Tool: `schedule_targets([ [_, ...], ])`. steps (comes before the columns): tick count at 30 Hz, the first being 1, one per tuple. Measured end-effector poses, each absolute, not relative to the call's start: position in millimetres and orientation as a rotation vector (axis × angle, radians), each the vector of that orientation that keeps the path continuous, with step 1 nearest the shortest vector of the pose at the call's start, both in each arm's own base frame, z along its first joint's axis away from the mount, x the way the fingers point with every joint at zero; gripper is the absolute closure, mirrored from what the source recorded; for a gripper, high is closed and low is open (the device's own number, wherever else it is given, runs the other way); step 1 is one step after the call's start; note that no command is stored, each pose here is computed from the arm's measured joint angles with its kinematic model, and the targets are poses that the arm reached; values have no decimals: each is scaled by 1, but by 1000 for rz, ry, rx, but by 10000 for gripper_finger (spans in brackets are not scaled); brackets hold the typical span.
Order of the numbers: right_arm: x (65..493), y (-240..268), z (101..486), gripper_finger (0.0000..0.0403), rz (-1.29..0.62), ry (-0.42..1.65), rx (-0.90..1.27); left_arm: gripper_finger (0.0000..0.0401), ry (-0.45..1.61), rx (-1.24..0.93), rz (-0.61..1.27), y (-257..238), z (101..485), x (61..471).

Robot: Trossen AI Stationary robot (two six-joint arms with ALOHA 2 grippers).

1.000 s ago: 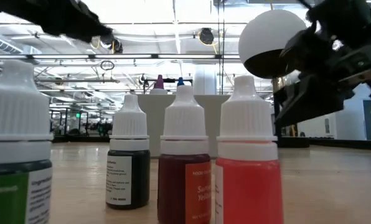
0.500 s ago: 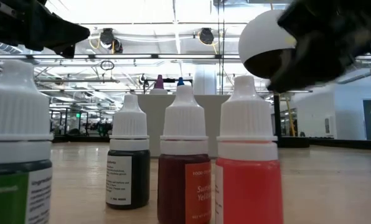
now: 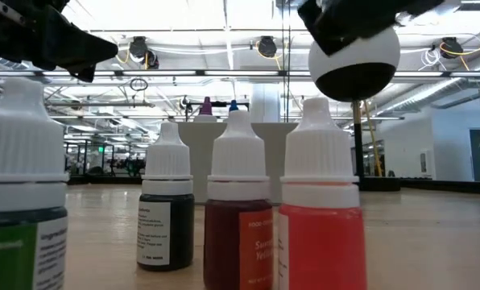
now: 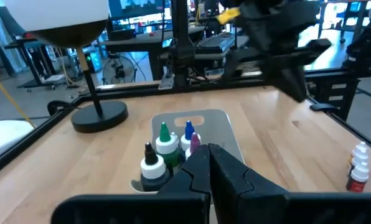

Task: Pick & Place food coloring
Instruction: Put the small orange food coloring bottle into the gray bin

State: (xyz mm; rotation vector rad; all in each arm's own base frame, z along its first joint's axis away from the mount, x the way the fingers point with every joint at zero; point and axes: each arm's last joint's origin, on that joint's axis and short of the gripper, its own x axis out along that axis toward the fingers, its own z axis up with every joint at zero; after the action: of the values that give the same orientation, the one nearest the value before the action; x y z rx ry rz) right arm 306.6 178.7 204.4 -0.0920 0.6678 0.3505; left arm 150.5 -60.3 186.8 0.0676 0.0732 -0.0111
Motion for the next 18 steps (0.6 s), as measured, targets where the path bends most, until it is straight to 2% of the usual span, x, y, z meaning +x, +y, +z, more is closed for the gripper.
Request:
schedule_targets([
  [7,325,213,201,330,390,764,-149,373,69,54,-11,-60,187,150],
  [11,332,222,191,294,495,729,-179,361,57,49,-12,-60,189,151],
  [18,338,231,186,249,616,642,-220,369,62,51,-13,-60,188,151],
])
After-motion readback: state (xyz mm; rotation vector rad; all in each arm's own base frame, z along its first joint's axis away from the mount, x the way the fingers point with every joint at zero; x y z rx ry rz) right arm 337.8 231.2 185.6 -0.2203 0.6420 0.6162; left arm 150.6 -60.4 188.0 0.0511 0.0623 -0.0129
